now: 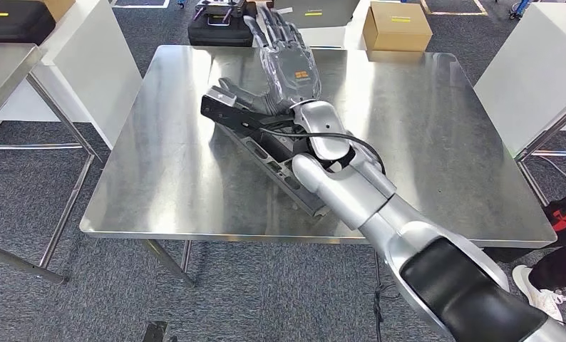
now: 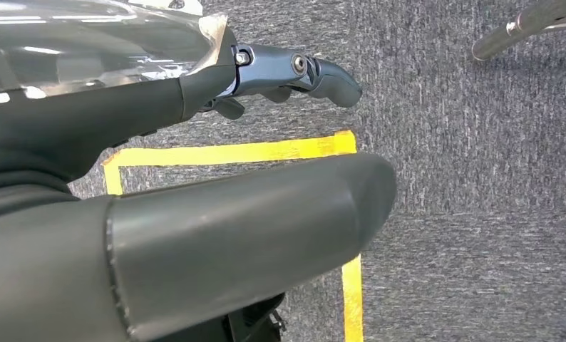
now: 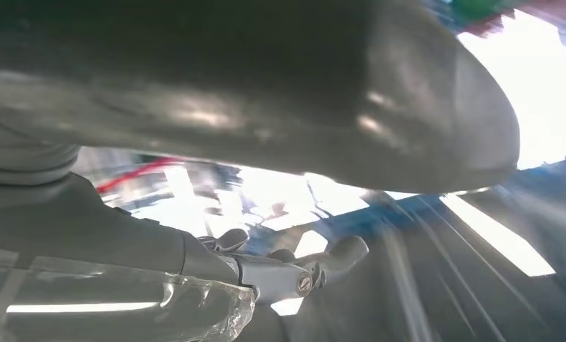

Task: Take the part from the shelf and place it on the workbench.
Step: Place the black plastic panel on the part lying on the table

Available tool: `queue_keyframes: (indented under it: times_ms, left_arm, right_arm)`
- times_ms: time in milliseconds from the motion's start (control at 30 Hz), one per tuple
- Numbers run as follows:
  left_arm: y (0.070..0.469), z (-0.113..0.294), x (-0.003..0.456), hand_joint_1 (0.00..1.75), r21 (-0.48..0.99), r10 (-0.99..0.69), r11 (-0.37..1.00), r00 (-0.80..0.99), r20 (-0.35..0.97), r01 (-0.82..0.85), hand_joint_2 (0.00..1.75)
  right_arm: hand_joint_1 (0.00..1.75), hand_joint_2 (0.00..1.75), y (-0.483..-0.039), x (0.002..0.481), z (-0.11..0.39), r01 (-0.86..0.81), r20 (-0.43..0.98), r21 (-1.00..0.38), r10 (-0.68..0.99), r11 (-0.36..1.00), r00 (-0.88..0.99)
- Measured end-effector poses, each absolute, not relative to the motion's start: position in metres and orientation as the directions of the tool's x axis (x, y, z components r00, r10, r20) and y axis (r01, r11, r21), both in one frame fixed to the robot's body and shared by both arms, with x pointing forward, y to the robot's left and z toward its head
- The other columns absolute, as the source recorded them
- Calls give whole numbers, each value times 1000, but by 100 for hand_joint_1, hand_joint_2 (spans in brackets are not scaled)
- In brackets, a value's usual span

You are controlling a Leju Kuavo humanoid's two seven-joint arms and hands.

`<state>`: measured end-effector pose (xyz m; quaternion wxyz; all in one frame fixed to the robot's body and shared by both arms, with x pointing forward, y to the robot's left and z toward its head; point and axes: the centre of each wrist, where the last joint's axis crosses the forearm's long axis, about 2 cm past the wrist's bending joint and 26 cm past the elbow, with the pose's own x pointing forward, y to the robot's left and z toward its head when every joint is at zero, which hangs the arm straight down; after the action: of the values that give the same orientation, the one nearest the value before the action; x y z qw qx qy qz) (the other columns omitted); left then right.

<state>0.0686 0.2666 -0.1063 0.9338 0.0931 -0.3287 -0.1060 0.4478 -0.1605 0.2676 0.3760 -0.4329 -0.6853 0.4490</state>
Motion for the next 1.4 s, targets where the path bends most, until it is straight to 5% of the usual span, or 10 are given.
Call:
queue_keyframes:
  times_ms: [167, 433, 600, 767, 1000, 1400]
  left_arm:
    - [267, -107, 62, 0, 240, -254, 962, 759, 600, 132, 0]
    - [268, -108, 58, 0, 232, -259, 962, 758, 598, 146, 0]
    - [268, -108, 58, 0, 227, -264, 961, 755, 600, 156, 0]
    - [269, -108, 58, 0, 223, -252, 964, 754, 607, 144, 0]
    - [270, -108, 56, 0, 224, -229, 968, 750, 621, 109, 0]
    - [271, -109, 53, 0, 222, -214, 971, 749, 627, 92, 0]
  right_arm:
    - [0, 0, -147, 407, 294, 247, 353, -757, 696, 606, -625]
    - [0, 0, -157, 356, 301, -212, 651, -335, 63, 918, -757]
    - [0, 0, -163, 336, 292, -623, 725, -41, -406, 781, -556]
    - [0, 0, -165, 313, 277, -827, 698, 103, -632, 553, -336]
    - [0, 0, -166, 294, 262, -899, 664, 173, -722, 402, -195]
    - [0, 0, -169, 283, 242, -900, 679, 189, -714, 392, -168]
